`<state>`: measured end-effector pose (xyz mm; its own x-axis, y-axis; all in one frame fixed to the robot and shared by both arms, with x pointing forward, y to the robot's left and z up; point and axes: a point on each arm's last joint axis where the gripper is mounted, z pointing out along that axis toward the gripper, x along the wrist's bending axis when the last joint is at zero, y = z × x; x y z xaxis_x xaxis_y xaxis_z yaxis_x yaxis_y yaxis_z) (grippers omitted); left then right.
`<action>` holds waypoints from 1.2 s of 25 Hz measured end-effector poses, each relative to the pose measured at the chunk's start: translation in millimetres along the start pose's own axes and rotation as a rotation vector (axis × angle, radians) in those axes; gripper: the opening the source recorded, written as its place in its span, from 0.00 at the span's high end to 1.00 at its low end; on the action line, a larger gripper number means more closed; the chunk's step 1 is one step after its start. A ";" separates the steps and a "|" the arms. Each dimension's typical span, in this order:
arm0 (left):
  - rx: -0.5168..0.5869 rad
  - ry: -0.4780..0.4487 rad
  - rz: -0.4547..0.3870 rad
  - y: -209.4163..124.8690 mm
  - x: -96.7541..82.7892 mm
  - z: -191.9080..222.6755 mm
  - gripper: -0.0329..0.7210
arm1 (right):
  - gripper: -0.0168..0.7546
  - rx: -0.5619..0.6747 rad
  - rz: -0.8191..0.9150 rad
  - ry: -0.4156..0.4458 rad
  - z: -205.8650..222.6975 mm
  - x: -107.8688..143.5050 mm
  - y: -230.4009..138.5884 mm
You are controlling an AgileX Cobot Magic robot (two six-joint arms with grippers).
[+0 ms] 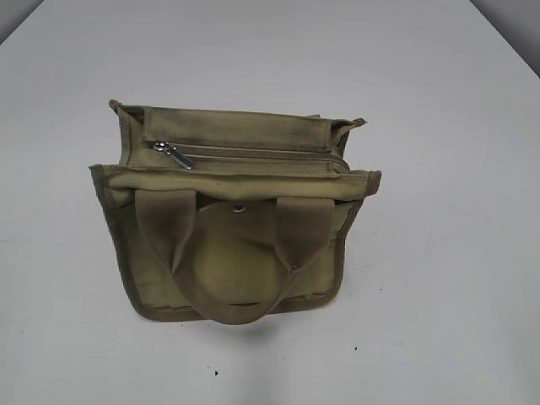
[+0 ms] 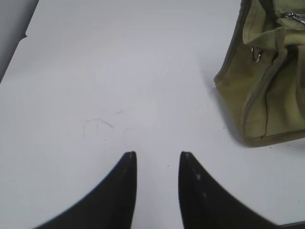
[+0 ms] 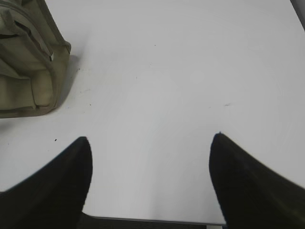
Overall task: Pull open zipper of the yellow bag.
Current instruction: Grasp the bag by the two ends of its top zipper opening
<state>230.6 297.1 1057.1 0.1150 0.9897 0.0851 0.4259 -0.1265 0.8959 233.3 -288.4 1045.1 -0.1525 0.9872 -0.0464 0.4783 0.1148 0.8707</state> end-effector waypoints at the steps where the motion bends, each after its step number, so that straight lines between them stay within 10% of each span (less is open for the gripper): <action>1: 0.000 0.000 0.000 0.0 0.0 0.0 0.64 | 0.21 0.000 0.000 0.000 0.0 0.0 0.0; 11: -0.033 -0.008 -0.008 8.6 -0.1 -0.2 0.64 | 0.21 0.000 0.000 0.000 0.0 0.0 0.0; 16: -0.158 -0.140 -0.144 44.7 -7.3 14.2 0.64 | 0.21 0.000 0.000 0.000 0.0 0.0 0.0; 30: 0.321 -0.681 -0.432 113.9 -37.0 163.5 0.38 | 0.21 -0.016 0.032 0.071 -0.3 6.4 1.7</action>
<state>421.6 235.2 1084.7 0.3533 0.7129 -0.6058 0.7769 0.1372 0.6145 232.9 -281.9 1046.4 -0.1986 0.9800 0.0156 0.4696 0.0812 0.8791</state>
